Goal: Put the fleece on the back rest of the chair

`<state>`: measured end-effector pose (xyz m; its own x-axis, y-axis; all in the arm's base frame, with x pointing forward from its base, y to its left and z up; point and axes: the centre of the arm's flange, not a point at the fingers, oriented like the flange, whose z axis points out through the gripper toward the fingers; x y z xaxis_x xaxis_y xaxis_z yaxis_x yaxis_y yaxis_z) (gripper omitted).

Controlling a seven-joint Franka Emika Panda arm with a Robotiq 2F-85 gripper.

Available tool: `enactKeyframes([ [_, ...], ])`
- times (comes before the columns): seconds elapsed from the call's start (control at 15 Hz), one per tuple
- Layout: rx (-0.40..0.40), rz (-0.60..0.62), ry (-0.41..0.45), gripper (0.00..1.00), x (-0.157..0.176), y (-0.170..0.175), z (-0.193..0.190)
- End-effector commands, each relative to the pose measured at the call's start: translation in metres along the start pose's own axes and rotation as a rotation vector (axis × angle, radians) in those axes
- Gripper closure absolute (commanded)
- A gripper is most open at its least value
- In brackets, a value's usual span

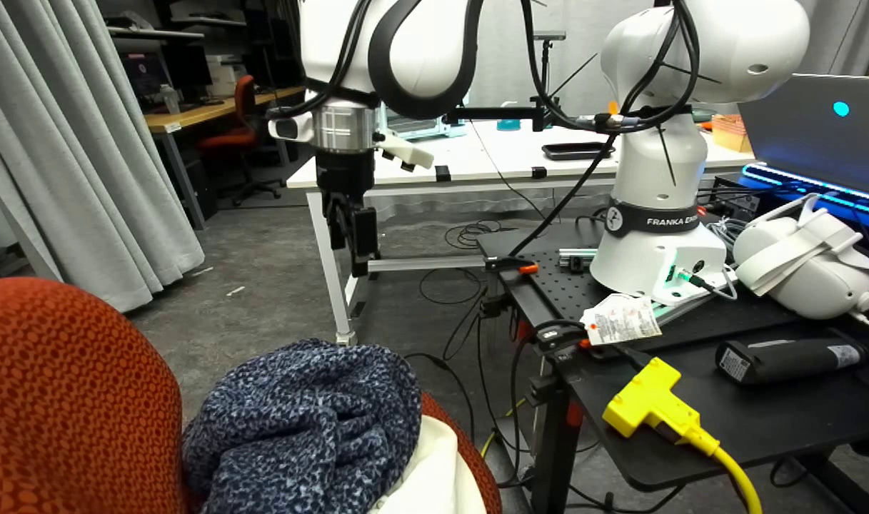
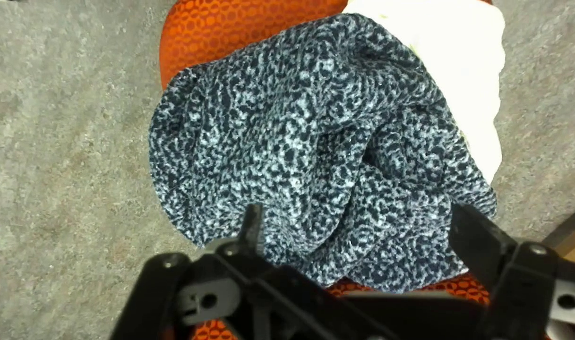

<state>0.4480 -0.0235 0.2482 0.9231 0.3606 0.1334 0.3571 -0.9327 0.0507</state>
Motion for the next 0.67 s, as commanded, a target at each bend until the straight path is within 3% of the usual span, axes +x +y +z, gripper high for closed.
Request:
enactKeyframes([
  [0.0,0.003,-0.003,-0.007,0.00,0.0014,-0.0019,0.0065],
  [0.4,0.000,0.000,-0.005,0.00,0.0056,0.0012,0.0078],
  [0.6,-0.011,-0.082,-0.016,0.00,0.0058,0.0049,0.0087],
])
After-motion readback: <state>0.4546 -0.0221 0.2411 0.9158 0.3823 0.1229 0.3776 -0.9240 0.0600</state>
